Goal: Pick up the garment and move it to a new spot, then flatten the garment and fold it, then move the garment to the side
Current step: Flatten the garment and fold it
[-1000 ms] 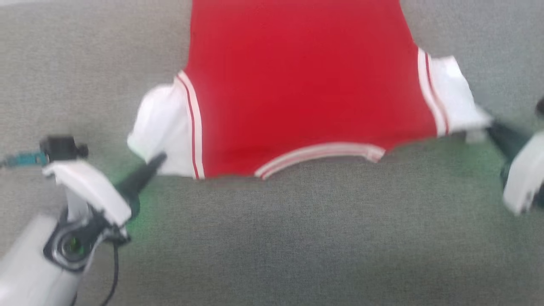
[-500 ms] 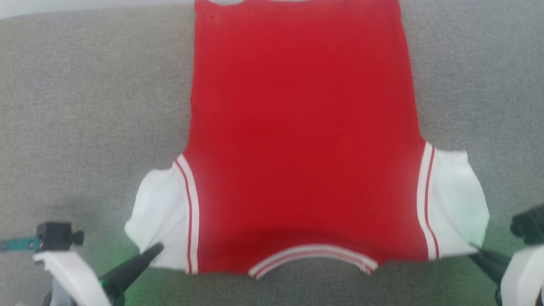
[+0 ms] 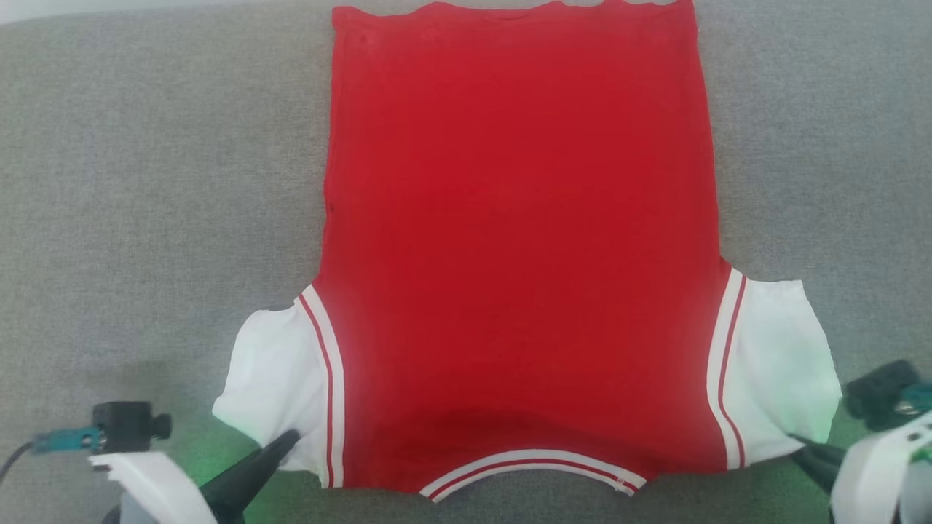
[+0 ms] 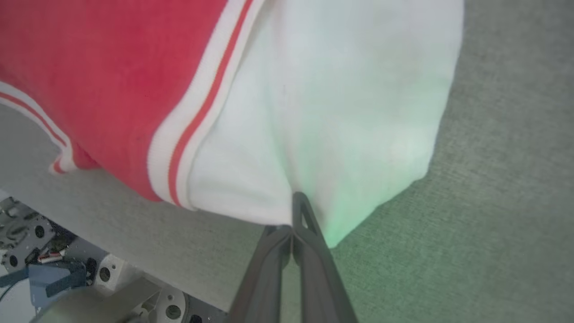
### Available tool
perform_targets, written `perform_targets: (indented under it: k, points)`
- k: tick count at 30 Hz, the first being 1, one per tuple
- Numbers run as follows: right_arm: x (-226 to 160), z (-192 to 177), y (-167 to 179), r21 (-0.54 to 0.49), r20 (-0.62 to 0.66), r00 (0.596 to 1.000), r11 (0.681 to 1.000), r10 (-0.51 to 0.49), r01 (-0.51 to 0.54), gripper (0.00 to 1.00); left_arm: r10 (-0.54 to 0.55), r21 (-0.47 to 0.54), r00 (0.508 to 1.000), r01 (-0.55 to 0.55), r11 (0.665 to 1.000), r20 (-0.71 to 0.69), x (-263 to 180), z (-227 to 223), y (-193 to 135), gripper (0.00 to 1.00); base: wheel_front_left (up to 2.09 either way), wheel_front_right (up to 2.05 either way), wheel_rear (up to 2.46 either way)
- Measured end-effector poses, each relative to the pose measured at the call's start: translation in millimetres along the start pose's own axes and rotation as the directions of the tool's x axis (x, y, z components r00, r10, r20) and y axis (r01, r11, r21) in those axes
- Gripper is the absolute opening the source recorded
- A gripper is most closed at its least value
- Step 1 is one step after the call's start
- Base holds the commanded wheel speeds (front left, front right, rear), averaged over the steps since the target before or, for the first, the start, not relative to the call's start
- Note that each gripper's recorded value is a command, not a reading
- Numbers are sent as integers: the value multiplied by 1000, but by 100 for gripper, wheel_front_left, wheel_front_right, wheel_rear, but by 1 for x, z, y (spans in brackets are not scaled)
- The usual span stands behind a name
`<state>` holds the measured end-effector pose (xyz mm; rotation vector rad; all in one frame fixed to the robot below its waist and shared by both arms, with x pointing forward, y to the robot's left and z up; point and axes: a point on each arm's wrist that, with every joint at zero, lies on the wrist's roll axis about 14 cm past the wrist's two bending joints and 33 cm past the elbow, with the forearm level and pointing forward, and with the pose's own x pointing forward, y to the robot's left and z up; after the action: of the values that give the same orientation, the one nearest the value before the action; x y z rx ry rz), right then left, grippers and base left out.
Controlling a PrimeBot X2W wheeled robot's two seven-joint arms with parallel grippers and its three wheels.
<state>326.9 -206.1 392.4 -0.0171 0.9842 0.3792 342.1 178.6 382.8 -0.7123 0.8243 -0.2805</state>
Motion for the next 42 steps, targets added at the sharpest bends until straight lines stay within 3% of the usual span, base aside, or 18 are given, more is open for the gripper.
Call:
perform_targets:
  k: [5,14,15,17,18,26,29,33,37,42]
  points:
    - [15,-13,-6,-64,-74,997,998,-12,7,0,21,-1,1000,-21,1000,-23,15,-8,8,0,0,0,0]
    - [32,-17,-8,-100,-89,996,995,-5,-4,0,46,1,998,-46,999,-50,31,-12,20,0,0,0,0]
    - [33,-18,-8,-102,-88,996,995,-3,-6,6,46,1,998,-46,999,-51,32,-12,21,0,0,0,0]
    - [33,-17,-8,-105,-86,996,994,-2,-7,95,44,1,998,-44,999,-48,34,-12,21,0,0,0,0]
    - [32,-16,-8,-107,-82,997,994,-2,-7,100,43,1,998,-43,999,-46,34,-12,21,0,0,0,0]
    - [7,31,-21,-83,13,1000,997,-1,2,100,15,5,1000,-15,1000,0,35,-4,13,0,0,0,0]
    - [-8,69,-22,-92,89,996,996,14,-6,100,8,5,1000,-8,1000,13,35,-4,11,0,0,0,0]
    - [-20,131,-44,-147,195,980,987,-38,67,100,-4,5,1000,4,1000,25,38,-3,7,0,0,0,0]
    - [-5,194,-62,-136,287,956,985,-65,108,100,-16,9,999,16,1000,32,45,0,4,0,0,0,0]
    - [49,241,-78,-110,230,967,984,-110,138,100,-17,12,999,17,1000,38,53,4,5,0,0,0,0]
